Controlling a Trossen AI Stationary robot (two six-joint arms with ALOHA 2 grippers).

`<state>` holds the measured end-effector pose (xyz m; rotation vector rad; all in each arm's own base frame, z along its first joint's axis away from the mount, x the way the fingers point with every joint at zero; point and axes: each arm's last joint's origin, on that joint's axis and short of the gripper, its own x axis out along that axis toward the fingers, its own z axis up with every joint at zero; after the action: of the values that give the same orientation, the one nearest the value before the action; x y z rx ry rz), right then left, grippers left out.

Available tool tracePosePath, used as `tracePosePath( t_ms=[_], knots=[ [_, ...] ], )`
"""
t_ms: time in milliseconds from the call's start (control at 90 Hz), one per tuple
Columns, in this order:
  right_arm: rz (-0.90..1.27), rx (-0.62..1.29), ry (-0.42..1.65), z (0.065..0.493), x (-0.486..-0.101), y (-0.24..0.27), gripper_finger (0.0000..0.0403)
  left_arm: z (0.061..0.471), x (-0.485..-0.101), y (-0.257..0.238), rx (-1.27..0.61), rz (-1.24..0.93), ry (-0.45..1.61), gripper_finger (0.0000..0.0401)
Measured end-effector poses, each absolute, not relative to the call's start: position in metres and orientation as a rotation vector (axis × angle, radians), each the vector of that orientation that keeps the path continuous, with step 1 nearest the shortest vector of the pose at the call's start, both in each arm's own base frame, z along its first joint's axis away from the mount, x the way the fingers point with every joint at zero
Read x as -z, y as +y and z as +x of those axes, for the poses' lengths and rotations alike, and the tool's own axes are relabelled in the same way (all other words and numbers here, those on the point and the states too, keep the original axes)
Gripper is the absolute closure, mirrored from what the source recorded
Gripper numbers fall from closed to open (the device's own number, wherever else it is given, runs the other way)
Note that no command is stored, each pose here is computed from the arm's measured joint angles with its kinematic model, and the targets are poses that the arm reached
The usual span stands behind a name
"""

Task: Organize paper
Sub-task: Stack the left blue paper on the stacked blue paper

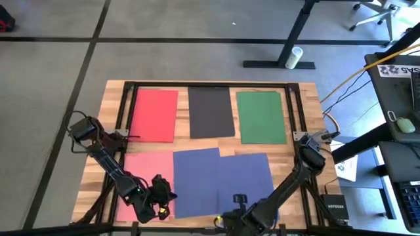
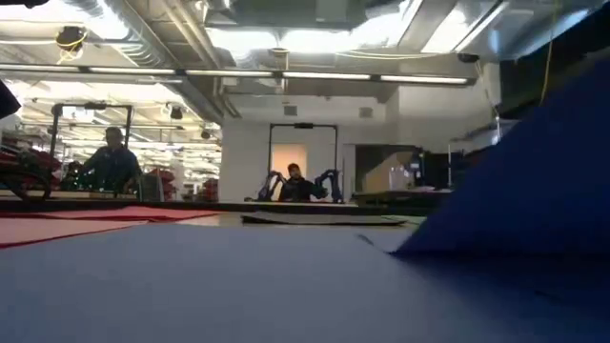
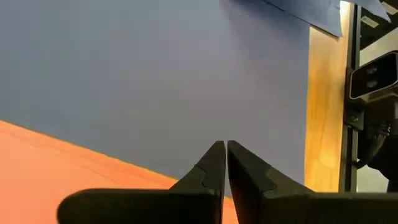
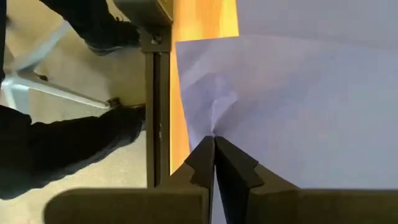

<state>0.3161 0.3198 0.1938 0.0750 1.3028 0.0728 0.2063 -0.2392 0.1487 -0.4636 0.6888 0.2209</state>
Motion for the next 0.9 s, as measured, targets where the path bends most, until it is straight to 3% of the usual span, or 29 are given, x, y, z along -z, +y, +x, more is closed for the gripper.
tracePosePath(
  t_ms=[367, 756, 900],
  knots=[
    [0.059, -0.124, 1.39, 0.296, -0.161, 0.325, 0.0403, 0.207, -0.149, -0.239, -0.222, -0.464, 0.689, 0.0401],
    [0.037, -0.119, 1.397, 0.294, -0.16, 0.324, 0.0402, 0.207, -0.149, -0.239, -0.223, -0.466, 0.689, 0.0401],
    [0.038, -0.107, 1.398, 0.294, -0.16, 0.324, 0.0384, 0.207, -0.149, -0.239, -0.223, -0.466, 0.689, 0.0401]
  ],
)
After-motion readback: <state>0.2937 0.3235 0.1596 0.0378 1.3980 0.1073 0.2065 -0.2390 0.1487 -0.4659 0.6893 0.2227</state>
